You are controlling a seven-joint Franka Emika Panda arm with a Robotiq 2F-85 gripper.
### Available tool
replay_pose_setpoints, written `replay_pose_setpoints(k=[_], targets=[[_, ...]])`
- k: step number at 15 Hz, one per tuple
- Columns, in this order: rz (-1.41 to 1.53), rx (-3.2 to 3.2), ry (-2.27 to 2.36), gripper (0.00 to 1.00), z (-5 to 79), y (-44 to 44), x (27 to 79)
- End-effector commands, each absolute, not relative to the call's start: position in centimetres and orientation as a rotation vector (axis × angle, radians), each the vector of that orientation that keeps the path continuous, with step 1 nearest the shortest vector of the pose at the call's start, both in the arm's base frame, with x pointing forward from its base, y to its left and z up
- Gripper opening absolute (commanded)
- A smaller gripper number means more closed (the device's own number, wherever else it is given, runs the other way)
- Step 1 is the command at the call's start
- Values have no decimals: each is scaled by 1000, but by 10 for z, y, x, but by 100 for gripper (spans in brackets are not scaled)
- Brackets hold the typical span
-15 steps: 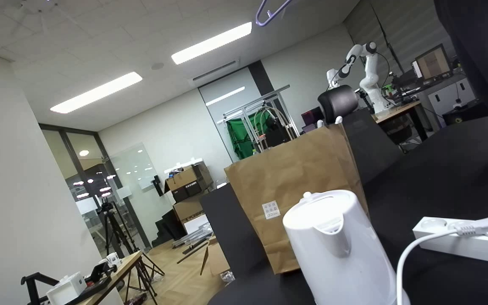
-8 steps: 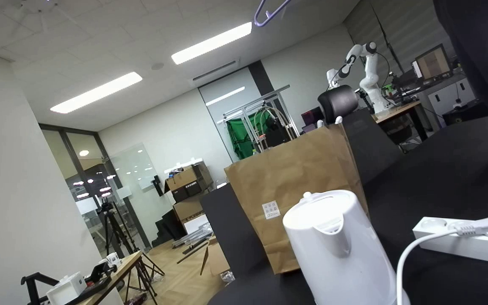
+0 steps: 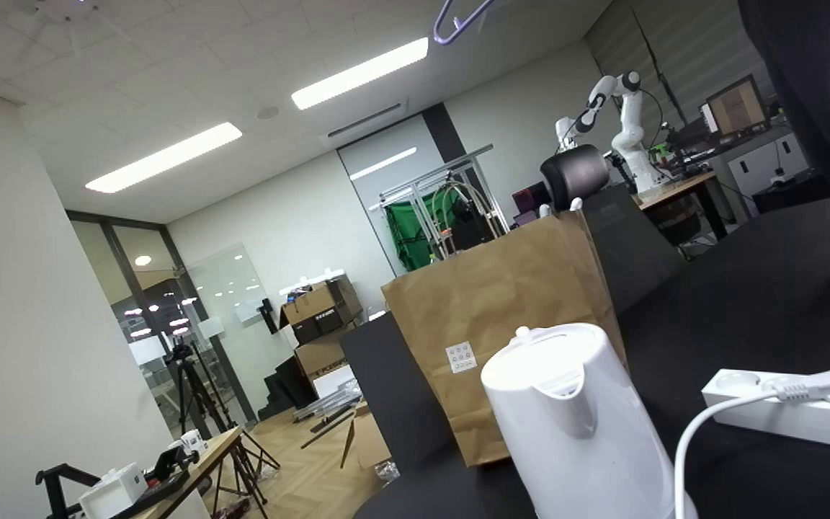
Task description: Hang the pink hang wire on the hang, then take the blue hang wire on the hang and put it on the table
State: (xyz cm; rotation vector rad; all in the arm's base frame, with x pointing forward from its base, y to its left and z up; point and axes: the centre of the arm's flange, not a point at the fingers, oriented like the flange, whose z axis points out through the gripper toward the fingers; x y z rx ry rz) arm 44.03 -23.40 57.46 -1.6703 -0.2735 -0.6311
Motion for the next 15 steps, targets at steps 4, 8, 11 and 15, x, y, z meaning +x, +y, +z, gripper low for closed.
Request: replay_pose_setpoints(k=[4, 8, 11, 15], targets=[[-589, -1683, -217, 2, 578, -241, 459], [-568, -1691, -212, 33, 576, -242, 459], [-589, -1707, -238, 47, 585, -243, 454], [-633, -1732, -283, 75, 609, -248, 440]])
